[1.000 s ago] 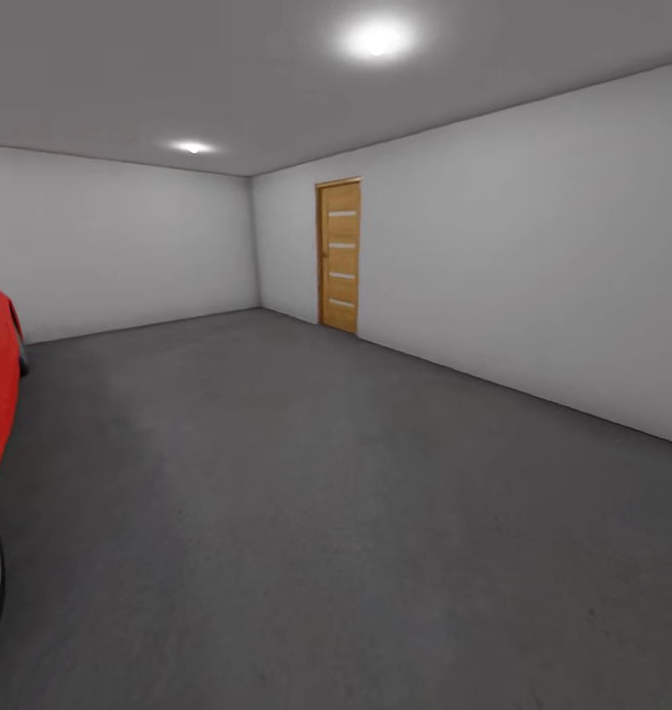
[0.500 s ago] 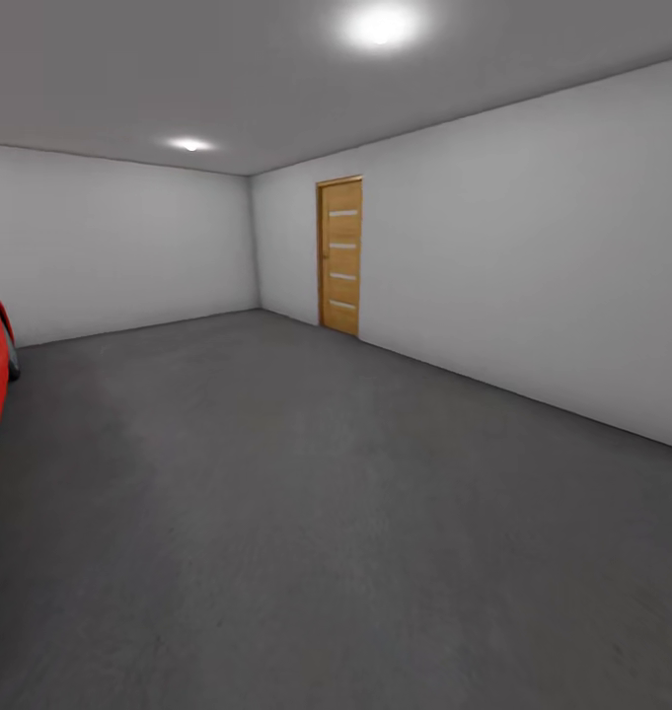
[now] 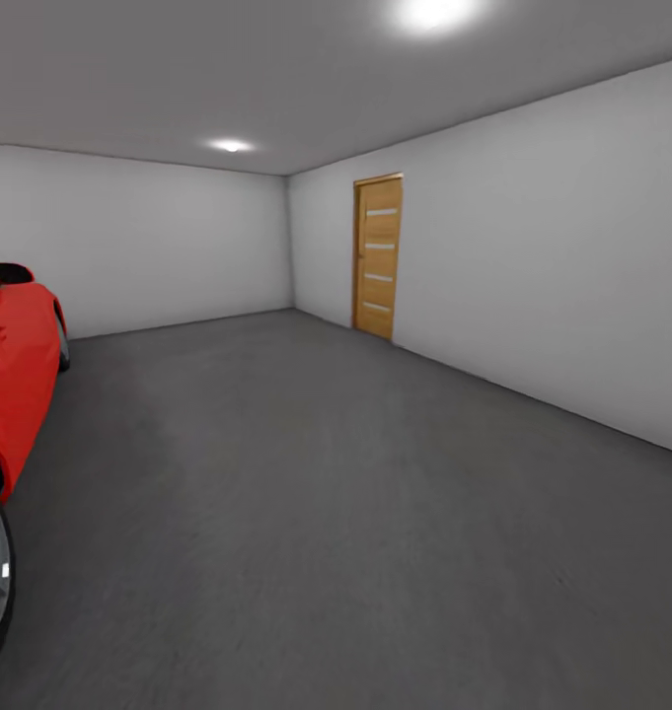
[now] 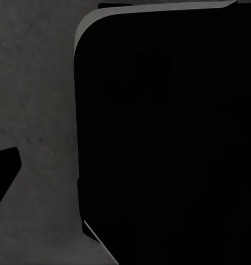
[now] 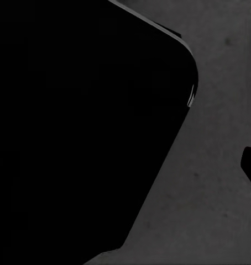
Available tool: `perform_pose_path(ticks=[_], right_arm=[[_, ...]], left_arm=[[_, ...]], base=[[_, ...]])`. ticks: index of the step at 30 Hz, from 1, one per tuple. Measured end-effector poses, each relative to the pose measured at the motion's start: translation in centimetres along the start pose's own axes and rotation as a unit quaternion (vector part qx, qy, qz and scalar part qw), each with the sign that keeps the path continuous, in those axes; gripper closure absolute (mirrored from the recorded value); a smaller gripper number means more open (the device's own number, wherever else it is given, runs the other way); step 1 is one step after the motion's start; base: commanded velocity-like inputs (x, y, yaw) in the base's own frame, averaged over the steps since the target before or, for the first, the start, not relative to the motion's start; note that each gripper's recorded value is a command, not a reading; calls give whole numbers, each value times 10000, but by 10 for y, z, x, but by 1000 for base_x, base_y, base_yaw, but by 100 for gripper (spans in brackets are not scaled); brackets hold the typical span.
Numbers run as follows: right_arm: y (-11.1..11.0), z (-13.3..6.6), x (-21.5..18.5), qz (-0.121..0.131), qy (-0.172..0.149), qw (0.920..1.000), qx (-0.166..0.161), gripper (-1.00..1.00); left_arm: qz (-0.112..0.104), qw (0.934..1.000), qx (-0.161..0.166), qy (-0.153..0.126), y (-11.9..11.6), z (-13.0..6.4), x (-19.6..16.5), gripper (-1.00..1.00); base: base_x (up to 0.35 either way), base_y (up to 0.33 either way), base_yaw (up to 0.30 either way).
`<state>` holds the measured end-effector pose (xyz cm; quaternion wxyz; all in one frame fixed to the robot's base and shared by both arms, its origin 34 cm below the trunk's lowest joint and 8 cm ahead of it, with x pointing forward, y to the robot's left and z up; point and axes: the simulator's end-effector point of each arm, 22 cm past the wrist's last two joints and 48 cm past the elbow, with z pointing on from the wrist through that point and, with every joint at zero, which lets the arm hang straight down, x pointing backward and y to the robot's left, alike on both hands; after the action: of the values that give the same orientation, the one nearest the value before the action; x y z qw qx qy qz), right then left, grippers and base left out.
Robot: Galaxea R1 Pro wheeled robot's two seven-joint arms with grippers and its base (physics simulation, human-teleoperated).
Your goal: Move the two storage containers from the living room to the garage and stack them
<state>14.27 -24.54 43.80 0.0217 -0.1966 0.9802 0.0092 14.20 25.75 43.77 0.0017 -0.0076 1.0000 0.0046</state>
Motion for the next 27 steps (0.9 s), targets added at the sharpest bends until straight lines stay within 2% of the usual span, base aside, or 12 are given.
perform_pose_path(ticks=[27], right_arm=[[-1, 0, 1, 0, 14, 10000, 7, -100]], left_arm=[[0, 10000, 0, 6, 0, 0, 0, -100]], base=[[300, 0, 17]])
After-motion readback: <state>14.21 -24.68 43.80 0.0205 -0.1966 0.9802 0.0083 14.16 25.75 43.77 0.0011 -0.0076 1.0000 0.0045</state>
